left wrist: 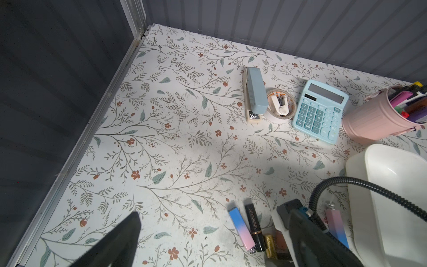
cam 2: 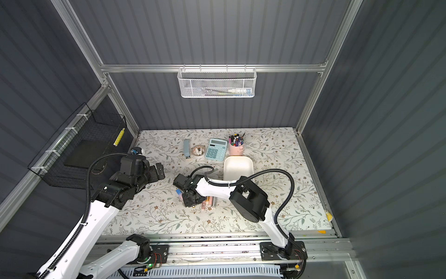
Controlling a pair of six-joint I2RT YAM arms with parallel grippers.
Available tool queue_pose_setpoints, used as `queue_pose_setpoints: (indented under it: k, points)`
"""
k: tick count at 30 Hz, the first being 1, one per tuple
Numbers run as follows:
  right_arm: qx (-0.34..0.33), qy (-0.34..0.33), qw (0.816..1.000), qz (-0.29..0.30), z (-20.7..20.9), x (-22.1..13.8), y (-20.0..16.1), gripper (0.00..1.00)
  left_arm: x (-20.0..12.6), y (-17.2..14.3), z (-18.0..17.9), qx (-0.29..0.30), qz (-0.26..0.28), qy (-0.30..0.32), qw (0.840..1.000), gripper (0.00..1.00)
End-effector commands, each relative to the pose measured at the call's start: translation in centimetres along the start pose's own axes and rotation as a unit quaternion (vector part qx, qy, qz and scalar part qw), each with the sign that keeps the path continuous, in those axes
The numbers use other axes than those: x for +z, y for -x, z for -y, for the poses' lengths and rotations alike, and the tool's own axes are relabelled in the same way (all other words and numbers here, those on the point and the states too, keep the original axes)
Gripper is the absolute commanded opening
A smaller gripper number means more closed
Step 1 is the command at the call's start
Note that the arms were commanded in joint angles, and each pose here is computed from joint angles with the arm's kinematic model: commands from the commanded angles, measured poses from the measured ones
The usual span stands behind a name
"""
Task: Put the lipstick into the storage box
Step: Pick up the lipstick at the center of the board.
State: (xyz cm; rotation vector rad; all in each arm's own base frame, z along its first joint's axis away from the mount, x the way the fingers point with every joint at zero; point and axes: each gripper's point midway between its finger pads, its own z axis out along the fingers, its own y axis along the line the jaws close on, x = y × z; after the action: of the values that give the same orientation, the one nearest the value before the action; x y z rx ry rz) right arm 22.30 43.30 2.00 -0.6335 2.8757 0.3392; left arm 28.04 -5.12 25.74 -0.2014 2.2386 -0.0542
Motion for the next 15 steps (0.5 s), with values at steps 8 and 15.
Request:
queue_pose_setpoints:
  k: [8, 15]
  points:
    - [-0.003, -0.032, 0.999, -0.015, 1.4, -0.7, -1.0, 0.20, 0.3, -0.5, 0.1, 0.013, -0.010, 0.000, 1.000, 1.00]
    - [-0.004, -0.013, 1.000, 0.005, 0.9, -3.3, -0.7, 0.21, 0.4, -0.4, 0.1, 0.013, -0.010, 0.000, 1.000, 1.00]
